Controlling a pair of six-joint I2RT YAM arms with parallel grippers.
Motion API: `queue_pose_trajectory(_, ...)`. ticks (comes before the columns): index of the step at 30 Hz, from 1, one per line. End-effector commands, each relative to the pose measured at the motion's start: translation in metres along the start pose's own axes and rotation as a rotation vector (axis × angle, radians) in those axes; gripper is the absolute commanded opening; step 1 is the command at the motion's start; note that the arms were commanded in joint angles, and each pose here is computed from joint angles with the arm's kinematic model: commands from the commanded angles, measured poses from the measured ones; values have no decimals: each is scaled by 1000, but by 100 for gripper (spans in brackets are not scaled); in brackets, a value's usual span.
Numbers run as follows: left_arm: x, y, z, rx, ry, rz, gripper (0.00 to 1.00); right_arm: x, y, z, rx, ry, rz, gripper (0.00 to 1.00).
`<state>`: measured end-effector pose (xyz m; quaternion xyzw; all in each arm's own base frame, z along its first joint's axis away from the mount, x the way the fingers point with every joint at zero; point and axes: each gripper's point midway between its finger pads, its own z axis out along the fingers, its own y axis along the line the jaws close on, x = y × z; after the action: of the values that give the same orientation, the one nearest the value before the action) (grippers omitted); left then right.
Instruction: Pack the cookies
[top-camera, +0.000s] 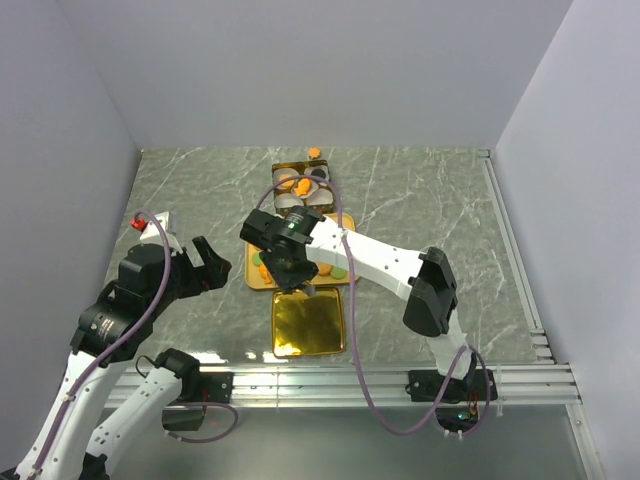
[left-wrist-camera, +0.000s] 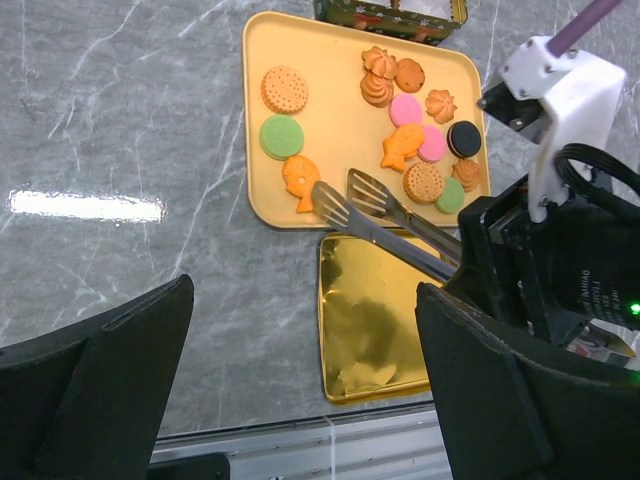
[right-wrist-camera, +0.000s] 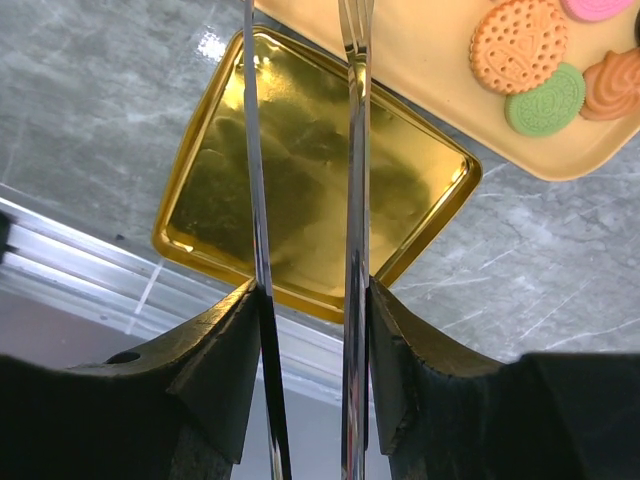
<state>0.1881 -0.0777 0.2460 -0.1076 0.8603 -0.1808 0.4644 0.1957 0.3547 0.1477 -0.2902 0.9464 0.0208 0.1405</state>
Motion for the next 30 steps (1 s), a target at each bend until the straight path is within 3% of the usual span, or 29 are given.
queue_pose_trajectory(1, -5, -1, -2, 8, -21, -5, 100, -8, 6, -8, -14, -27, -32, 51)
queue_pose_trajectory(30, -5, 1, -3, -4, -27, -13, 99, -13, 13, 13, 9, 21, -86, 54)
